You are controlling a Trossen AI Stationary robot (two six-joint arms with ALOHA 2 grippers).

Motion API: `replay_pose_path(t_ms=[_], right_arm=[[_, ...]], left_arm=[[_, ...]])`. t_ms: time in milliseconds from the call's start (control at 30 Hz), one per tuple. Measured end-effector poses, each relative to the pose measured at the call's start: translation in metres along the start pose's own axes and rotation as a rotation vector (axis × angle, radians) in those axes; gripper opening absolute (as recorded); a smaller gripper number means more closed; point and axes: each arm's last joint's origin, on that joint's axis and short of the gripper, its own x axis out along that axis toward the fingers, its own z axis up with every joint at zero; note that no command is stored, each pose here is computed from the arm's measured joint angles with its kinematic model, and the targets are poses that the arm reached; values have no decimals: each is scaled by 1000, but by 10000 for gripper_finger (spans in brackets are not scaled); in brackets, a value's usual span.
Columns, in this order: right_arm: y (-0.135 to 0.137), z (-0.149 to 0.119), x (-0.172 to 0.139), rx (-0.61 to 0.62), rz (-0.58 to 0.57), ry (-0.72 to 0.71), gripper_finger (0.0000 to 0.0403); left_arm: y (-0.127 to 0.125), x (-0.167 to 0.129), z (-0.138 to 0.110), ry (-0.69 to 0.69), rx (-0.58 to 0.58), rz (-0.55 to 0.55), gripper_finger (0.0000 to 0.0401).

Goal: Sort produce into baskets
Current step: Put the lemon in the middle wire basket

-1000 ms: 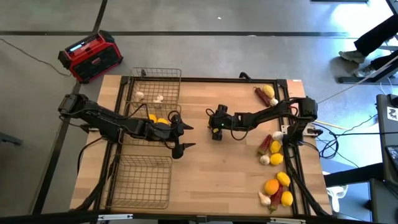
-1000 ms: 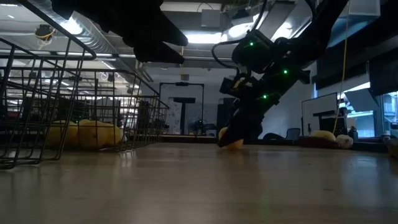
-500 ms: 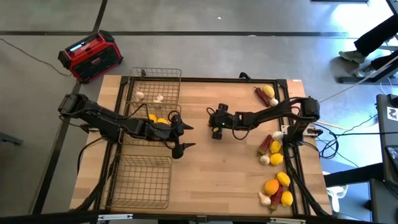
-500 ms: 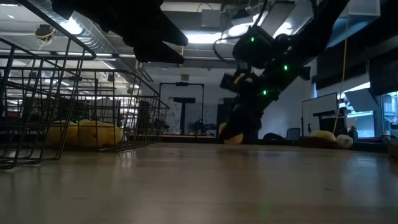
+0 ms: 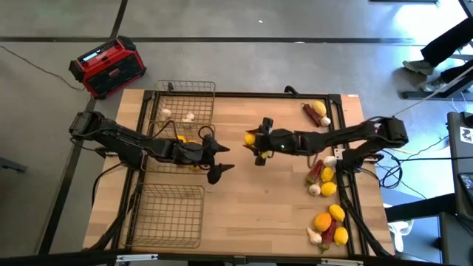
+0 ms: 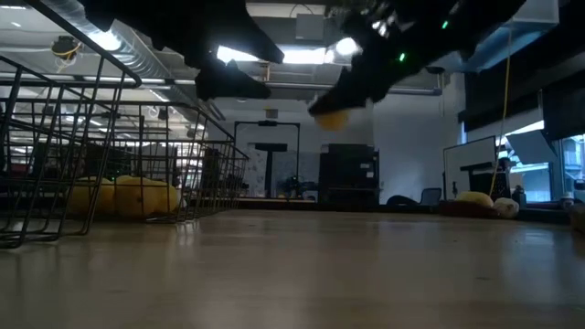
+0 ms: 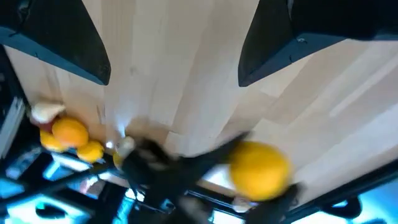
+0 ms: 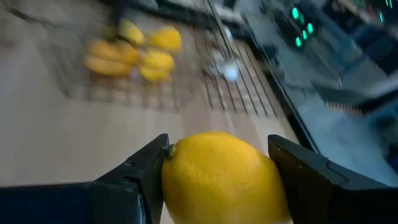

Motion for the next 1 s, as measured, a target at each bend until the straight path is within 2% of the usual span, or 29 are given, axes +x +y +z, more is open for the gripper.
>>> replay_pose_path(t_ms=[67, 267, 467, 633, 867, 1000], right_arm=[[9, 8, -7, -50, 15, -43, 234], [35, 25, -22, -225, -52, -137, 235], [44, 34, -29, -314, -112, -195, 235], [45, 38, -31, -311, -87, -245, 236], [47, 42, -32, -306, -47, -299, 236], [47, 42, -33, -303, -50, -307, 236]], left_arm=[[3, 1, 3, -20, -52, 5, 347], [5, 2, 15, -112, -172, -25, 347], [3, 2, 22, -168, -214, -96, 347], [1, 3, 25, -209, -229, -118, 347], [7, 14, 24, -239, -249, -94, 347], [5, 17, 27, -294, -267, -127, 347]])
